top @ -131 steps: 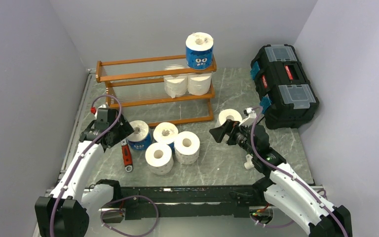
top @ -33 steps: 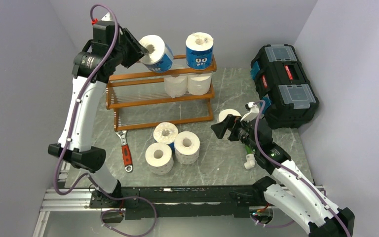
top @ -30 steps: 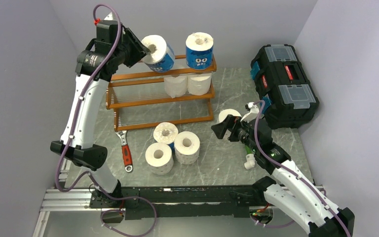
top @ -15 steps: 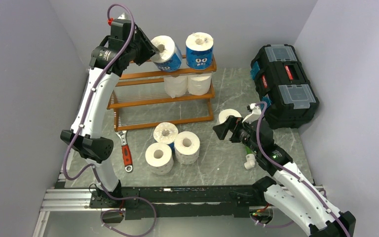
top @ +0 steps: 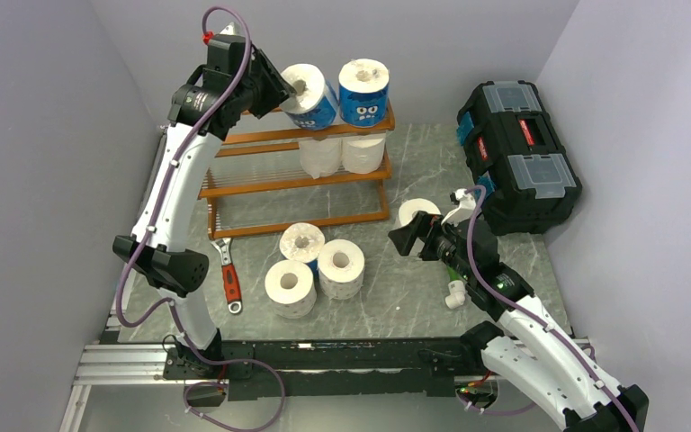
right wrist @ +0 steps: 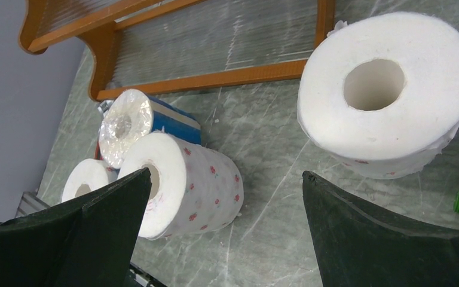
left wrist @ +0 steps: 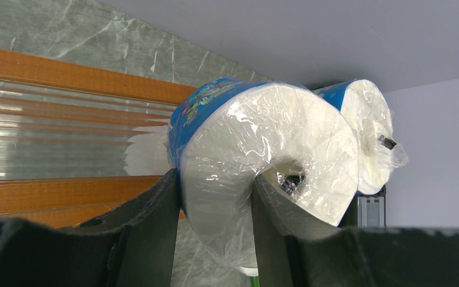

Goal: Place and organize the paper towels onto the shelf
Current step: Place the paper towel on the shelf.

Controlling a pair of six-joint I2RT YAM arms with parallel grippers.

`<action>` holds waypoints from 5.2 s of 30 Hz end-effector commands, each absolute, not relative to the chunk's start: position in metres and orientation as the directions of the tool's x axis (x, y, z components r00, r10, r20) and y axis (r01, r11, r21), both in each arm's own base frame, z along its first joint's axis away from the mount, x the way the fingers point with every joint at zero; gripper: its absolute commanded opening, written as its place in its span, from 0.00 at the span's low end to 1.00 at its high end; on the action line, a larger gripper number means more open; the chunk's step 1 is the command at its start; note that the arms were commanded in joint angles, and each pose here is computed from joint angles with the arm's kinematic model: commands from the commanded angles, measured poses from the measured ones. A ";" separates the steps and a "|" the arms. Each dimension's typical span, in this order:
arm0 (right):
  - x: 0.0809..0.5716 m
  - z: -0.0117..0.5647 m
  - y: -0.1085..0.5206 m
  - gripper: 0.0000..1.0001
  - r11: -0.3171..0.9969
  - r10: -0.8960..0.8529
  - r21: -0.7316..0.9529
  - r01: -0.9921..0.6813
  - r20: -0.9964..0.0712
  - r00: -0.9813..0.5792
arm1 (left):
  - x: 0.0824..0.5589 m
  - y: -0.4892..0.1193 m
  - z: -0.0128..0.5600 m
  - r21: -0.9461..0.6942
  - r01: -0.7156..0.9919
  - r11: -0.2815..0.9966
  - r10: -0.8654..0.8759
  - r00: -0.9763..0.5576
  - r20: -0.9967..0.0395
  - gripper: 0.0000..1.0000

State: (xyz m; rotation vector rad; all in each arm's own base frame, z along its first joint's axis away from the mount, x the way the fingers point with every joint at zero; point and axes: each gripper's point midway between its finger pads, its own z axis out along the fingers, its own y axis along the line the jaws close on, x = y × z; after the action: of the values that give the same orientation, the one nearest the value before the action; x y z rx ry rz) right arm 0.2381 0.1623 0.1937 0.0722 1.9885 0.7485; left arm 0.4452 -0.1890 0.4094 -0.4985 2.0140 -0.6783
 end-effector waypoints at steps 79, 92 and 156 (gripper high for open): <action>0.242 0.194 0.152 0.99 0.848 0.309 0.465 -0.255 -0.824 -0.474 | 0.395 -0.200 0.412 0.022 0.576 0.817 -0.006 0.047 -0.999 0.99; 0.242 0.190 0.150 0.99 0.855 0.302 0.455 -0.249 -0.827 -0.474 | 0.431 -0.208 0.385 -0.017 0.552 0.834 -0.029 0.014 -0.999 0.99; 0.244 0.200 0.152 0.99 0.845 0.322 0.472 -0.252 -0.825 -0.465 | 0.428 -0.220 0.395 0.104 0.602 0.792 -0.016 0.191 -0.982 0.99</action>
State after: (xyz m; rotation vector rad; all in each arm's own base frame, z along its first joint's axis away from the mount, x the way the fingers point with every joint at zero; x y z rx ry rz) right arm 0.2421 0.1479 0.1818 0.0522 1.9940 0.6308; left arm 0.4366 -0.2191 0.3653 0.5305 1.4055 -0.4517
